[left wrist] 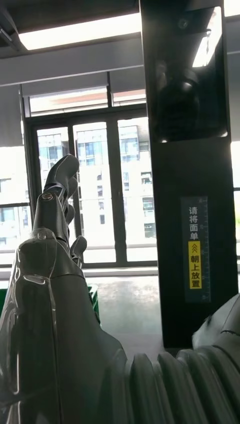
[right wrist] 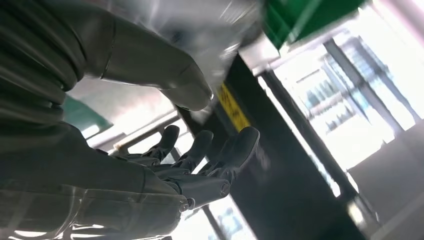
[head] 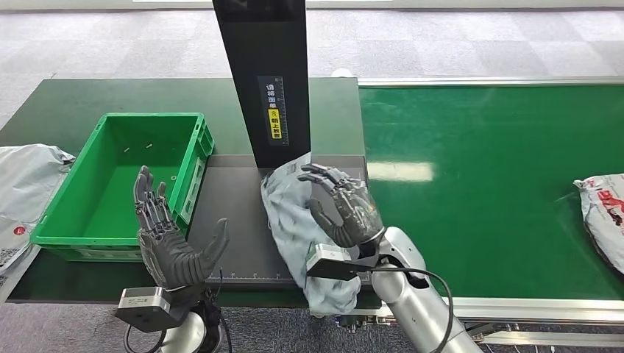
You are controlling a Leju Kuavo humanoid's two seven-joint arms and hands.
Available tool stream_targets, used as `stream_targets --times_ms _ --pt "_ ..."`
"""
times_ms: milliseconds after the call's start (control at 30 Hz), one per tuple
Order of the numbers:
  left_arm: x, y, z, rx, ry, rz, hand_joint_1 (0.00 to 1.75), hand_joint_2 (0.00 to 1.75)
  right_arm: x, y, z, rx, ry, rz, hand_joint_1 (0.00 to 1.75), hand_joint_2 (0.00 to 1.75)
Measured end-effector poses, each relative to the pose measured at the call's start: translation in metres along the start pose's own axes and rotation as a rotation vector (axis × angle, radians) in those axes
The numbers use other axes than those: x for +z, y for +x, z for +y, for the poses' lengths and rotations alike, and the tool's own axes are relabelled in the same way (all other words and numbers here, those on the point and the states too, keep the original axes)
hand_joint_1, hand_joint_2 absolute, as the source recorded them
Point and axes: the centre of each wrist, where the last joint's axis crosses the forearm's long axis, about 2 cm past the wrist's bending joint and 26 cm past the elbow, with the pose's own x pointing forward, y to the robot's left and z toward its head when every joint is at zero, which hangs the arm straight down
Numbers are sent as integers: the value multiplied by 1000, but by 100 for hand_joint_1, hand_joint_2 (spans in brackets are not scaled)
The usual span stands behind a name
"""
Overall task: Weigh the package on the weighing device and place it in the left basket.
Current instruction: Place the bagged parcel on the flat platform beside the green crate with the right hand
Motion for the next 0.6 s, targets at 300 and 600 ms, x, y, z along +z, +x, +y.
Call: stream_targets --times_ms 300,600 --pt "0 0 0 15 -7 4 0 175 13 -32 33 387 504 288 175 175" --pt "3 -3 -2 50 -48 27 0 175 30 -43 43 430 480 360 175 175"
